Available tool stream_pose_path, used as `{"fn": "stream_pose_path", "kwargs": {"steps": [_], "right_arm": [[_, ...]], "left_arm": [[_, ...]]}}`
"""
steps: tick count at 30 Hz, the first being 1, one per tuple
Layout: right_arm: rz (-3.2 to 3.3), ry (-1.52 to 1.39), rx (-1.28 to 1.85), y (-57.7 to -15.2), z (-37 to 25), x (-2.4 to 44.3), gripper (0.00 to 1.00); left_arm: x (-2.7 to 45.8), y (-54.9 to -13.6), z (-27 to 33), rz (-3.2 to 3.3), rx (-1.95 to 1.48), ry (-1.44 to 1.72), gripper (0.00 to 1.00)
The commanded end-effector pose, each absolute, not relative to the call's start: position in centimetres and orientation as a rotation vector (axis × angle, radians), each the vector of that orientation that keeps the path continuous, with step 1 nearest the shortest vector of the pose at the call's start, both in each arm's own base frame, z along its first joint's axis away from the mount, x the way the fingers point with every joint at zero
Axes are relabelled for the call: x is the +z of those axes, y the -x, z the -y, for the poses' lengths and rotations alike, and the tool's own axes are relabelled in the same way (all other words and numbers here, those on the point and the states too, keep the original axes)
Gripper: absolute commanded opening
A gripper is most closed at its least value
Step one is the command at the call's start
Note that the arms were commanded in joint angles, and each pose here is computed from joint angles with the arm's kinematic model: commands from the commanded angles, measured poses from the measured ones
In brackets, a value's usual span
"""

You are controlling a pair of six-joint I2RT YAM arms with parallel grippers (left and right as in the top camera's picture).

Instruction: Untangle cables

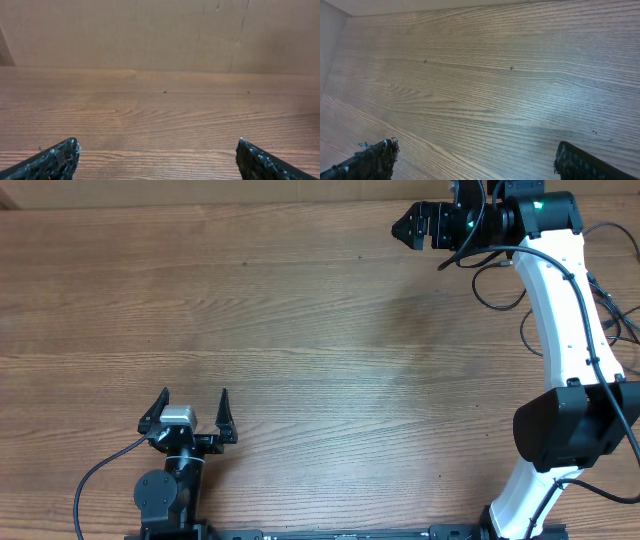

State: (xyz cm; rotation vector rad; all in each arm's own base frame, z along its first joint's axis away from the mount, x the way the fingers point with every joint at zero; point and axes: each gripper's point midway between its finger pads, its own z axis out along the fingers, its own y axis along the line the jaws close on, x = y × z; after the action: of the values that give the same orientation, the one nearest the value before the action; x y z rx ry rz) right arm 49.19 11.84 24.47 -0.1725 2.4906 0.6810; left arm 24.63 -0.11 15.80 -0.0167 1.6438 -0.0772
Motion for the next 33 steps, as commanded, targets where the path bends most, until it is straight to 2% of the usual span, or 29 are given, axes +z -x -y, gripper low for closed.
{"fn": "stream_pose_path", "kwargs": {"steps": [1, 15, 20, 24, 27, 33], "right_arm": [[-2.459, 0.185, 0.676, -48.7, -11.8, 25.9, 1.00], [-2.469, 0.167, 0.649, -48.6, -11.2, 25.9, 1.00], [-2.480, 0.150, 0.552, -46.3, -10.4, 28.1, 1.00], [-2.371, 0.192, 0.528, -44.9, -11.0, 32.3, 1.00], [-2.341, 0.196, 0.475, -44.1, -11.0, 33.7, 1.00], [-2.288, 0.207, 0.433, -42.6, -11.1, 33.8, 1.00]], "left_arm": [[15.8, -24.6, 0.0, -1.640, -0.060, 0.014, 0.99], [15.8, -24.6, 0.0, -1.640, -0.060, 0.014, 1.00], [15.8, -24.6, 0.0, -1.640, -0.060, 0.014, 1.00], [15.8, -24.6, 0.0, -1.640, -0.060, 0.014, 1.00], [15.8, -24.6, 0.0, -1.640, -0.060, 0.014, 1.00], [15.8, -24.6, 0.0, -1.640, -0.060, 0.014, 1.00]]}}
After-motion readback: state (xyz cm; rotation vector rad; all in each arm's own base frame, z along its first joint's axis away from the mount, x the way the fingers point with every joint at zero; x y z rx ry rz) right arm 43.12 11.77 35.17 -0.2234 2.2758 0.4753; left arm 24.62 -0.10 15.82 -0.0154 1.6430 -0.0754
